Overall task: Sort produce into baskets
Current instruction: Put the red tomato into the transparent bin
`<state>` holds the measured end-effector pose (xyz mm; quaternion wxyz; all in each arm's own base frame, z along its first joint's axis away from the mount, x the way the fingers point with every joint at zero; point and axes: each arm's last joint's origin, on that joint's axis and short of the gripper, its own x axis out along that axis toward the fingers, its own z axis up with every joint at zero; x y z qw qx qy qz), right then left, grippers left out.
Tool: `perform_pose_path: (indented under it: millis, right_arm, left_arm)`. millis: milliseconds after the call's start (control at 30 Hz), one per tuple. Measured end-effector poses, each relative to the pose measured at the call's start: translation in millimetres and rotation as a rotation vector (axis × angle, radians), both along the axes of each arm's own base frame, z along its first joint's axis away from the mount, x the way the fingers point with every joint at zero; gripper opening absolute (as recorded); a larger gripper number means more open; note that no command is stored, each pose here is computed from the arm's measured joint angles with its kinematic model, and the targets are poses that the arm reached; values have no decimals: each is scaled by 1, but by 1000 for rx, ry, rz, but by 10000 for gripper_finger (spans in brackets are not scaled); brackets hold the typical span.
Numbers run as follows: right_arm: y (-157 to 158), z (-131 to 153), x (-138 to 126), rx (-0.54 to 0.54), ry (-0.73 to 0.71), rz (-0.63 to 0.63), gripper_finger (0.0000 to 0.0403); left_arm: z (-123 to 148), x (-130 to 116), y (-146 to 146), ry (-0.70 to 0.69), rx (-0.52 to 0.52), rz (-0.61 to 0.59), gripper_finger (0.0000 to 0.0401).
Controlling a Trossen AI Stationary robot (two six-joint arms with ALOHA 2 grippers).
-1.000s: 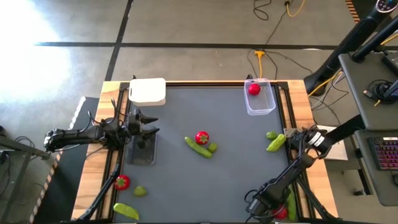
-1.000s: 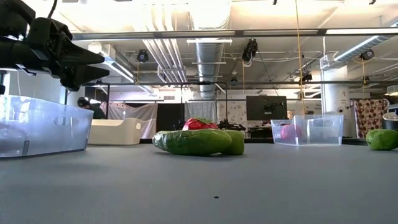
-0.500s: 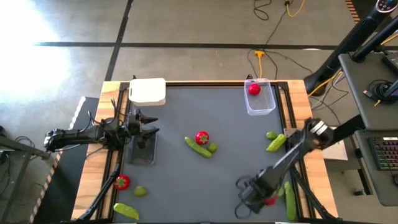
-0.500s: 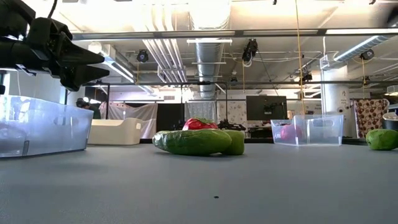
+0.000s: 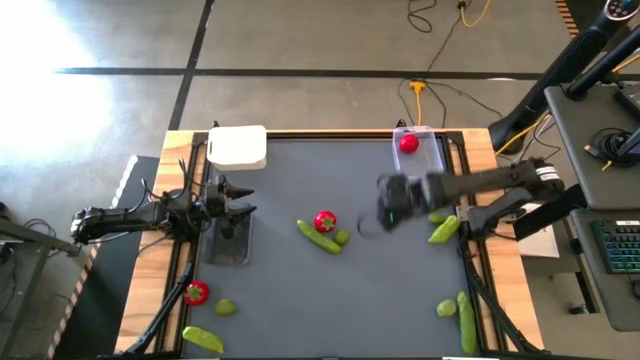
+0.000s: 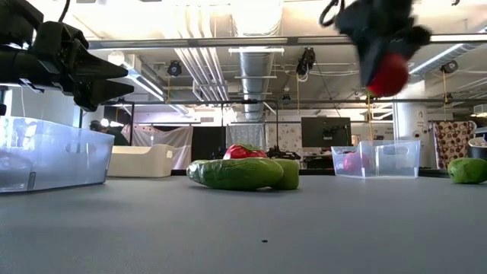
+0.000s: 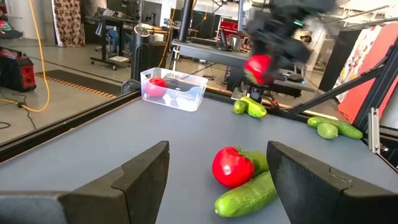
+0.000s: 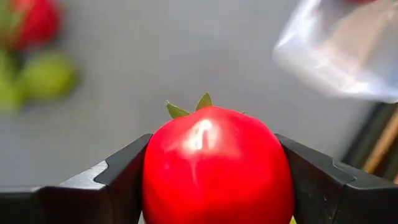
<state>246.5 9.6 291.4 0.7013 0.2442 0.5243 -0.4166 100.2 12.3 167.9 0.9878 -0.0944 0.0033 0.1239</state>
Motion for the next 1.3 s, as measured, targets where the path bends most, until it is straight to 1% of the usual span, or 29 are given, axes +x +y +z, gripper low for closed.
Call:
perform_pose_path:
  millis: [167, 233, 367, 533, 667, 767, 867, 1033, 1300]
  right_arm:
    - [-78, 4, -12, -79, 50, -162, 290]
    - [-106, 2, -19, -89, 92, -211, 290]
    - [-153, -10, -34, -74, 151, -270, 290]
    - [-192, -36, -50, 1, 187, -296, 291]
    - [-214, -59, -58, 78, 177, -336, 291]
    - [-224, -73, -58, 102, 179, -336, 293]
    - [-231, -85, -58, 119, 224, -329, 292]
    - [-241, -103, -60, 119, 324, -309, 300]
    - [-252, -115, -64, 106, 353, -350, 339]
  left_arm:
    - [0, 0, 0, 0, 0, 0, 253]
    - [0, 0, 0, 0, 0, 0, 253]
    - [0, 0, 0, 0, 0, 0, 253]
    - [0, 0, 0, 0, 0, 0, 253]
    - [0, 0, 0, 0, 0, 0, 253]
    - [0, 0, 0, 0, 0, 0, 253]
    - [0, 0, 0, 0, 0, 0, 253]
    - [0, 0, 0, 0, 0, 0, 253]
    - [0, 0, 0, 0, 0, 0, 253]
